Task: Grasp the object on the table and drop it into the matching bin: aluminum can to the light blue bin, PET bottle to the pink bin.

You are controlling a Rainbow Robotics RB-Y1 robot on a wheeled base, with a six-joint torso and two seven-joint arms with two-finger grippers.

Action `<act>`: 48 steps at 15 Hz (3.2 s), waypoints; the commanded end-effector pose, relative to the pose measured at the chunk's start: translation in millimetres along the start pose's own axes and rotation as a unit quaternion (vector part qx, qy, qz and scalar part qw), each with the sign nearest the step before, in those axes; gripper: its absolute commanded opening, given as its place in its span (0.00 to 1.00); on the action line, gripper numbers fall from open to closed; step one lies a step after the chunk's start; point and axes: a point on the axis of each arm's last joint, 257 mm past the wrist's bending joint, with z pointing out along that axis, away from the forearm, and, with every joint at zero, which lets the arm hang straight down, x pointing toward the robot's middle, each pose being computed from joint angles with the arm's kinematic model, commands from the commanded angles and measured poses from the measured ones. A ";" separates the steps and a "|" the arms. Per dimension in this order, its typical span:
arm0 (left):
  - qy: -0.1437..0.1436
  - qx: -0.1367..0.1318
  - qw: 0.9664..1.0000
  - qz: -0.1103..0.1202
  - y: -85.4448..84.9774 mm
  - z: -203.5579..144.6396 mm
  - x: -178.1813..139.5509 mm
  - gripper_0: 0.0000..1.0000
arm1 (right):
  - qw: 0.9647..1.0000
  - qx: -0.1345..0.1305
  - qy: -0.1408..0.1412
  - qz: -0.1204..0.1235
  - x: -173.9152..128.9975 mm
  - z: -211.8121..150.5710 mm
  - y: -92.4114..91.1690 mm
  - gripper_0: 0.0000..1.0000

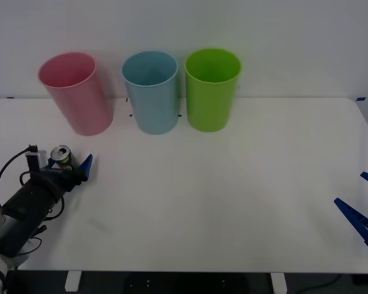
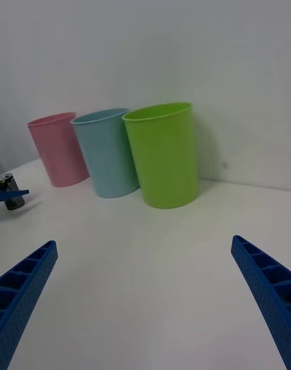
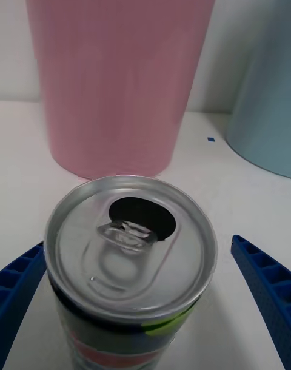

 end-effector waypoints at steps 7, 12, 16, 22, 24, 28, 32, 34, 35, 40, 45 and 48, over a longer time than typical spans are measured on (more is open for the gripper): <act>0.000 0.002 1.000 0.002 -1.6 1.6 -0.9 0.95 | 1.000 0.000 0.000 0.000 0.0 0.0 0.0 1.00; 0.000 0.001 1.000 0.005 -1.5 1.6 -1.1 0.00 | 1.000 0.000 0.000 0.000 0.0 0.0 0.0 1.00; -0.001 0.001 1.000 0.003 -1.4 1.6 -1.5 0.00 | 1.000 0.000 0.000 0.000 0.0 0.0 0.0 1.00; -0.004 0.007 1.000 0.012 -6.0 7.4 -7.8 0.00 | 1.000 0.000 0.000 0.000 0.0 0.0 0.0 1.00; -0.006 0.017 1.000 0.017 -13.5 11.6 -12.4 0.00 | 1.000 0.000 0.000 0.000 0.0 0.0 0.0 1.00; -0.027 0.049 0.998 0.024 -37.0 19.3 -35.0 0.00 | 1.000 0.000 0.000 0.000 0.0 0.0 0.0 1.00; -0.050 0.073 0.996 0.018 -40.1 4.8 -51.6 0.00 | 1.000 0.000 0.000 0.000 0.0 0.0 0.0 1.00; -0.064 0.084 0.994 0.014 -38.6 -3.2 -64.4 0.00 | 1.000 0.000 0.000 0.000 0.0 0.0 0.0 1.00; -0.071 0.091 0.993 0.012 -37.4 -7.2 -71.5 0.00 | 1.000 0.000 0.000 0.000 0.0 0.0 0.0 1.00; -0.111 0.113 0.987 -0.002 -43.1 -15.8 -109.4 0.00 | 1.000 0.000 0.000 0.000 0.0 0.0 0.0 1.00; -0.157 0.143 0.977 -0.005 -67.1 -19.2 -161.1 0.00 | 1.000 0.000 0.000 0.000 0.0 0.0 0.0 1.00; -0.170 0.173 0.969 -0.036 -88.2 -20.2 -194.7 0.00 | 1.000 0.000 0.000 0.000 0.0 0.0 0.0 1.00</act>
